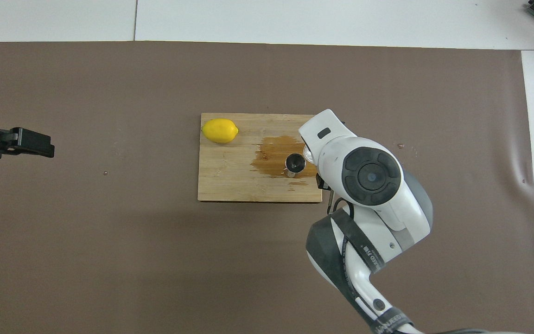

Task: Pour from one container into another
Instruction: 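Carry the white cup with the right gripper back to its spot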

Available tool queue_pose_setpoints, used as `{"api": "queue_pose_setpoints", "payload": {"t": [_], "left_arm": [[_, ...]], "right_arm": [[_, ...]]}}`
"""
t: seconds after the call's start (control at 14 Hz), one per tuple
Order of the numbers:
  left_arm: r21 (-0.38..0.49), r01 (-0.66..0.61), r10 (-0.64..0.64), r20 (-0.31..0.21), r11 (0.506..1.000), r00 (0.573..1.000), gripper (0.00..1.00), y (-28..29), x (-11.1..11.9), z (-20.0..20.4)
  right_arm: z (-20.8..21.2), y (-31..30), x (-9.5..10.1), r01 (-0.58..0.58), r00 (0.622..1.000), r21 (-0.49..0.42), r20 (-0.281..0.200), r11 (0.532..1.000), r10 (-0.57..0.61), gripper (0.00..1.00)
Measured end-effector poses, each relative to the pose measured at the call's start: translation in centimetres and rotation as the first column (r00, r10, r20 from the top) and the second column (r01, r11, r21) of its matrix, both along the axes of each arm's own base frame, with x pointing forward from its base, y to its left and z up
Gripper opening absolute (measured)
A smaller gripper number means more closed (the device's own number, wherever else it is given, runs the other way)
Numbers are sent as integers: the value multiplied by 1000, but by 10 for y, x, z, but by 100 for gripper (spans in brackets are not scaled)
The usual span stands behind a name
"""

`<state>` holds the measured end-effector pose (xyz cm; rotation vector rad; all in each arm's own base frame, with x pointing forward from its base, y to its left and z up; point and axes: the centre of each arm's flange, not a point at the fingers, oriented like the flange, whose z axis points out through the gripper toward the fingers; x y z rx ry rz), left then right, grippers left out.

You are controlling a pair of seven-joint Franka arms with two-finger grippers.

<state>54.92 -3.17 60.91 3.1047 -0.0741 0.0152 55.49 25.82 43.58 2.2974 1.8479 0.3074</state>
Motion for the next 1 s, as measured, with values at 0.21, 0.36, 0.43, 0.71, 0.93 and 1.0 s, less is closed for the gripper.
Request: {"api": "queue_pose_setpoints", "payload": {"t": [0.21, 0.36, 0.43, 0.71, 0.93, 1.0], "left_arm": [[0, 0, 0, 0, 1000, 1000, 100, 0, 0, 0], [0, 0, 0, 0, 1000, 1000, 100, 0, 0, 0], [0, 0, 0, 0, 1000, 1000, 100, 0, 0, 0], [0, 0, 0, 0, 1000, 1000, 100, 0, 0, 0], [0, 0, 0, 0, 1000, 1000, 100, 0, 0, 0], [0, 0, 0, 0, 1000, 1000, 100, 0, 0, 0]], "right_arm": [[0, -52, 22, 38, 998, 130, -59, 991, -31, 51], [-1, -87, 33, 68, 995, 195, -80, 978, -54, 51], [-2, -102, 37, 80, 994, 209, -83, 975, -64, 51], [-25, -158, 49, 72, 993, 297, -109, 952, -41, 51], [-68, -219, 58, 16, 997, 332, -71, 943, 8, 51], [-83, -236, 57, 4, 998, 346, -66, 938, 20, 51]]}}
